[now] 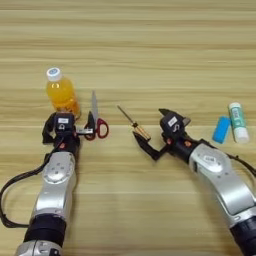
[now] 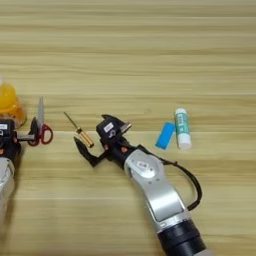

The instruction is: Move the objects on the table

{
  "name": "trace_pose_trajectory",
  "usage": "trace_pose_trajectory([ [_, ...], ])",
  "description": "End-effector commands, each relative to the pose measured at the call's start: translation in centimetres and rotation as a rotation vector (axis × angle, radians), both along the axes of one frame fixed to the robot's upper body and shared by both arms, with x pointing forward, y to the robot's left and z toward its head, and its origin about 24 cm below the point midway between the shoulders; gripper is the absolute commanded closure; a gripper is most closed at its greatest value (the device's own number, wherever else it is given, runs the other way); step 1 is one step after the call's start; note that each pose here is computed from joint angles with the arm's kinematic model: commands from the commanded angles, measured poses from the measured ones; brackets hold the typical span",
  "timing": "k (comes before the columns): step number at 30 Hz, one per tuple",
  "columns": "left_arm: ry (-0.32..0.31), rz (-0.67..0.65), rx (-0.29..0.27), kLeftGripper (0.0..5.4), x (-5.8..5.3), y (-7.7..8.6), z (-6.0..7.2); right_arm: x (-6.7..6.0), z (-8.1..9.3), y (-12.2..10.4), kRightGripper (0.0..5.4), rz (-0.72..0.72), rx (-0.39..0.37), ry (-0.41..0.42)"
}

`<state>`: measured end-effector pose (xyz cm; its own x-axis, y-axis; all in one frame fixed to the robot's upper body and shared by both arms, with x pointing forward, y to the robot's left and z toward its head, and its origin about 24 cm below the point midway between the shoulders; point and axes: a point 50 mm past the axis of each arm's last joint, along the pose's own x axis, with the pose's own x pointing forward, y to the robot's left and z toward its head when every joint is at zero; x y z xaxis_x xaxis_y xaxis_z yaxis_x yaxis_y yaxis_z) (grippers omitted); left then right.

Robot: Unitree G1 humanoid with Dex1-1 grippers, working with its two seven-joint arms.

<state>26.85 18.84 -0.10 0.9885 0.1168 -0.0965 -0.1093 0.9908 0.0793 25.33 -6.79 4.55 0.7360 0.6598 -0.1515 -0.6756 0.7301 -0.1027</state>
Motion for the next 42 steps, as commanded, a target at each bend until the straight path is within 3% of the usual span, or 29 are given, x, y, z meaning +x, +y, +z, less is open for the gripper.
trace_pose_trajectory([
  [1, 0.010, -0.002, -0.002, 0.00, -0.2, -0.3, -0.2, 0.5, -0.4, 0.7, 0.01, 0.026, -0.033, 0.014],
  [14, 0.010, -0.003, -0.006, 0.00, -0.3, -0.4, -0.3, 1.6, -2.4, 1.0, 0.01, 0.014, -0.034, 0.111],
  [21, 0.010, -0.002, -0.007, 0.00, -0.3, -0.5, -0.2, 1.3, -3.5, 1.0, 0.77, 0.018, -0.032, 0.189],
  [32, 0.010, -0.002, -0.008, 0.00, -0.3, -0.5, -0.2, 1.0, -4.1, 1.0, 2.03, 0.026, -0.108, 0.159],
  [42, 0.009, -0.001, -0.009, 0.00, -0.3, -0.6, -0.2, 0.9, -4.2, 0.7, 3.10, -0.001, -0.133, 0.156],
])
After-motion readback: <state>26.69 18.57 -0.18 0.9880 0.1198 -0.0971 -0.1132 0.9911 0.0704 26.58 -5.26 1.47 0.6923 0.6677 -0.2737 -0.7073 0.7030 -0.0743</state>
